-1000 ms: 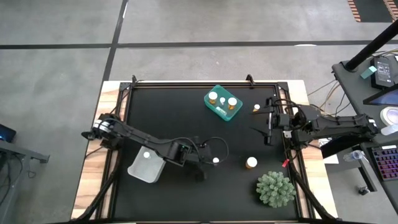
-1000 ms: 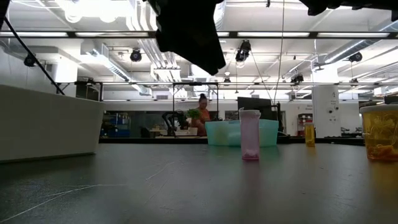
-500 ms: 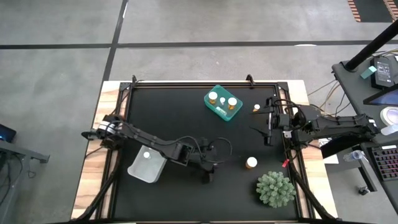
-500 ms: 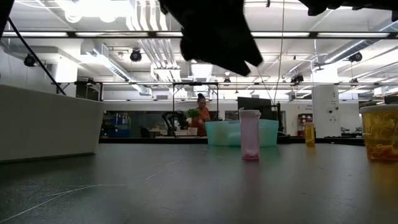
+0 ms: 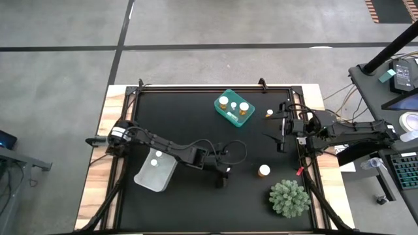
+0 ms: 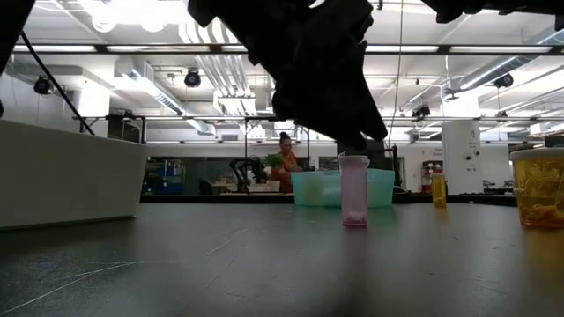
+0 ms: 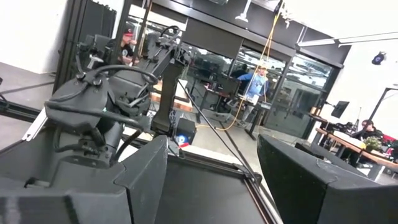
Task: Pick and place medicine bottles into bin by pill shape (circle, oval)
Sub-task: Put the pink tablet bottle into the gray bin
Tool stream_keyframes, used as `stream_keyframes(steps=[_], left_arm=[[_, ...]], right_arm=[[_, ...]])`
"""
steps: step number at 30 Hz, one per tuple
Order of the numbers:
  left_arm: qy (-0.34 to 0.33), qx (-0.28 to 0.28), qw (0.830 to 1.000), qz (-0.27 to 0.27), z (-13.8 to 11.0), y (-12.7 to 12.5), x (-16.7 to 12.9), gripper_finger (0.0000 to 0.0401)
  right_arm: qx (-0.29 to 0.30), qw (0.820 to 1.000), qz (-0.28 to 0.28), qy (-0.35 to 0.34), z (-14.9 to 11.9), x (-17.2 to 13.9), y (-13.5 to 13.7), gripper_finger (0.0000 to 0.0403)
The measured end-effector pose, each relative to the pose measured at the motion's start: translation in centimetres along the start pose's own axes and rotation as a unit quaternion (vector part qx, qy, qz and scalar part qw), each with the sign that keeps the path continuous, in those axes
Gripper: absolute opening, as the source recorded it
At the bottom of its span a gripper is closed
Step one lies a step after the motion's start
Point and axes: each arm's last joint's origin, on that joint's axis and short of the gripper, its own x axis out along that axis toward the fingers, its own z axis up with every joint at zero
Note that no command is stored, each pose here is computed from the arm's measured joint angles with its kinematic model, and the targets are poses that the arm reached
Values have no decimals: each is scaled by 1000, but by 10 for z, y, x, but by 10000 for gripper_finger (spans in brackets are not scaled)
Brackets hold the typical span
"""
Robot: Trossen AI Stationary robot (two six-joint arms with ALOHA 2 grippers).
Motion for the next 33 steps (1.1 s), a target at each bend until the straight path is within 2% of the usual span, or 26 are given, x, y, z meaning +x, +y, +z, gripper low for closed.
stream_keyframes(steps=[7,15,27,33], left_arm=[[20,-25,999,-8,-14,2,4,223],[-5,-45,999,-15,-29,4,12,217],[-12,-47,999,-14,-27,4,11,98],[-23,-48,999,0,-23,4,5,93]], right_arm=[[-1,1000,0,0,0,0,0,240],[0,1000,-1,-1,0,0,0,240],[0,1000,-1,-1,0,0,0,240],[0,1000,-1,-1,0,0,0,240]])
